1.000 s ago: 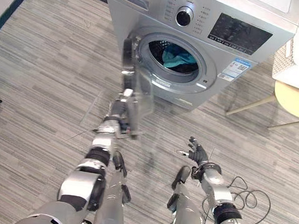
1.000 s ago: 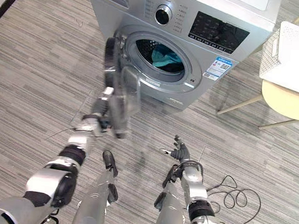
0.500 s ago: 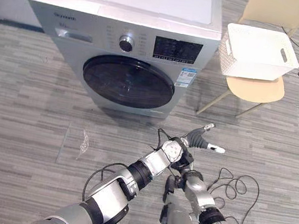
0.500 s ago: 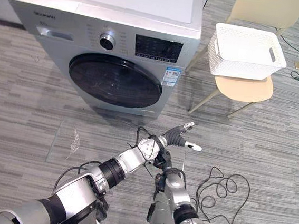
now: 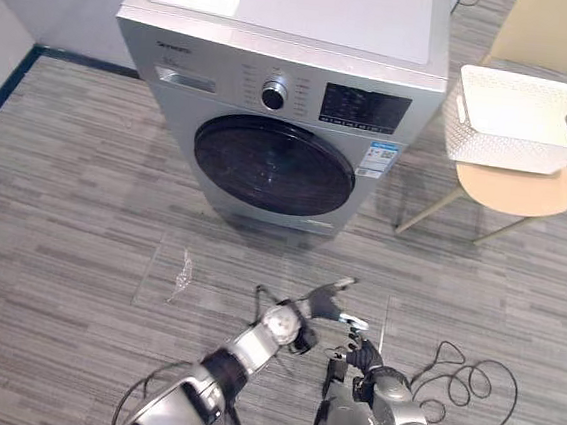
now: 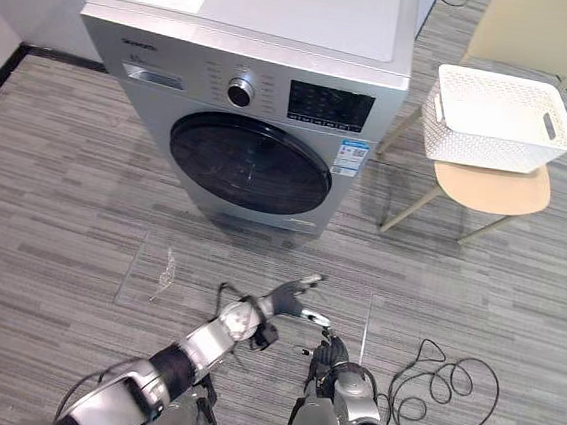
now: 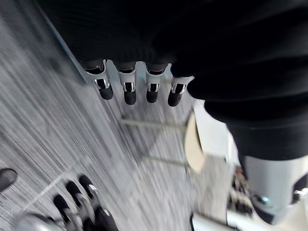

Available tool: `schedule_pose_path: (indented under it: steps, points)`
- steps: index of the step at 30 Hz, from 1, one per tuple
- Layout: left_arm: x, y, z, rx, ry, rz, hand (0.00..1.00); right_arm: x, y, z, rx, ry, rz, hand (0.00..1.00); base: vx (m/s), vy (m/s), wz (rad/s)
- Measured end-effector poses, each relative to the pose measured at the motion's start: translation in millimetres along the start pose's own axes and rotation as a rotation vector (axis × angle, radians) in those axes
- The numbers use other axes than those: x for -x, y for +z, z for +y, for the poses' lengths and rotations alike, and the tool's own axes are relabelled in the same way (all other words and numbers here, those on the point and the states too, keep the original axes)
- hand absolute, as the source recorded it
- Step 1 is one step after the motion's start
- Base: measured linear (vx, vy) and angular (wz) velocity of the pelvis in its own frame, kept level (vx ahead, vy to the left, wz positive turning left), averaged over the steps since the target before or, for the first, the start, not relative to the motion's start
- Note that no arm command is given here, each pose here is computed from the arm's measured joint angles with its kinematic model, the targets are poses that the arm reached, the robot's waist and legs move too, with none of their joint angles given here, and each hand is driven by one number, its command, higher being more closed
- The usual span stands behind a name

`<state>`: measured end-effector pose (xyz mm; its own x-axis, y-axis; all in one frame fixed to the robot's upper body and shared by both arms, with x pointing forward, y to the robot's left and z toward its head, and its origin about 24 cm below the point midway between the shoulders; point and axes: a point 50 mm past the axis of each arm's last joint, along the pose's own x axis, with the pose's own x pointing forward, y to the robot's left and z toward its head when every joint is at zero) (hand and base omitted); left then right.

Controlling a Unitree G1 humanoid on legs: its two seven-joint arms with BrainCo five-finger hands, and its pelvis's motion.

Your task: Pick up the laundry basket with both hands and put the clothes into the washing machine.

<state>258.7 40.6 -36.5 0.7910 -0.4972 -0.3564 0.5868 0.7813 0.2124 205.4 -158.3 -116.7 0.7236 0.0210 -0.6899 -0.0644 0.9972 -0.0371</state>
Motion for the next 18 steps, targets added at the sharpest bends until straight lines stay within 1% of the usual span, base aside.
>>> schedule_pose_path:
  steps: [2, 3, 4, 5, 7, 8, 10, 11, 13, 14, 15, 16, 18]
  points:
    - [25, -39, 19, 0.070, 0.155, 0.097, 0.00, 2, -11, 0, 0.010, -0.010, 0.029, 0.00, 0.02, -0.014, 0.72]
    - [32, -49, 23, 0.093, 0.191, 0.124, 0.00, 4, -15, 1, 0.017, -0.010, 0.037, 0.00, 0.02, 0.012, 1.05]
    - [51, -70, 32, 0.148, 0.293, 0.175, 0.00, 8, -27, -11, 0.041, -0.032, 0.078, 0.00, 0.02, 0.038, 0.94]
    - [59, -76, 36, 0.165, 0.335, 0.185, 0.00, 9, -31, -14, 0.047, -0.038, 0.091, 0.00, 0.01, 0.090, 1.38]
    - [91, -100, 53, 0.239, 0.501, 0.238, 0.00, 15, -45, -25, 0.047, -0.073, 0.131, 0.00, 0.02, 0.128, 1.46]
    - [98, -105, 58, 0.264, 0.544, 0.247, 0.00, 15, -46, -27, 0.037, -0.088, 0.135, 0.00, 0.03, 0.103, 1.12]
    - [124, -124, 69, 0.336, 0.671, 0.300, 0.00, 16, -47, -31, 0.001, -0.115, 0.135, 0.00, 0.05, 0.126, 0.82]
    - [141, -138, 69, 0.385, 0.724, 0.350, 0.00, 17, -48, -32, -0.026, -0.126, 0.136, 0.00, 0.12, 0.230, 1.01]
    - [167, -161, 56, 0.444, 0.749, 0.449, 0.00, 21, -57, -31, -0.090, -0.147, 0.151, 0.00, 0.20, 0.273, 0.98]
    - [172, -166, 51, 0.460, 0.751, 0.473, 0.00, 22, -58, -31, -0.108, -0.153, 0.149, 0.00, 0.25, 0.264, 0.62]
    - [182, -174, 41, 0.499, 0.747, 0.518, 0.00, 23, -58, -29, -0.148, -0.158, 0.145, 0.00, 0.21, 0.205, 0.46]
    - [187, -177, 36, 0.516, 0.739, 0.533, 0.00, 23, -58, -24, -0.169, -0.148, 0.139, 0.00, 0.25, 0.211, 0.57]
    - [191, -181, 34, 0.542, 0.748, 0.544, 0.00, 23, -59, -8, -0.206, -0.118, 0.131, 0.00, 0.31, 0.102, 0.52]
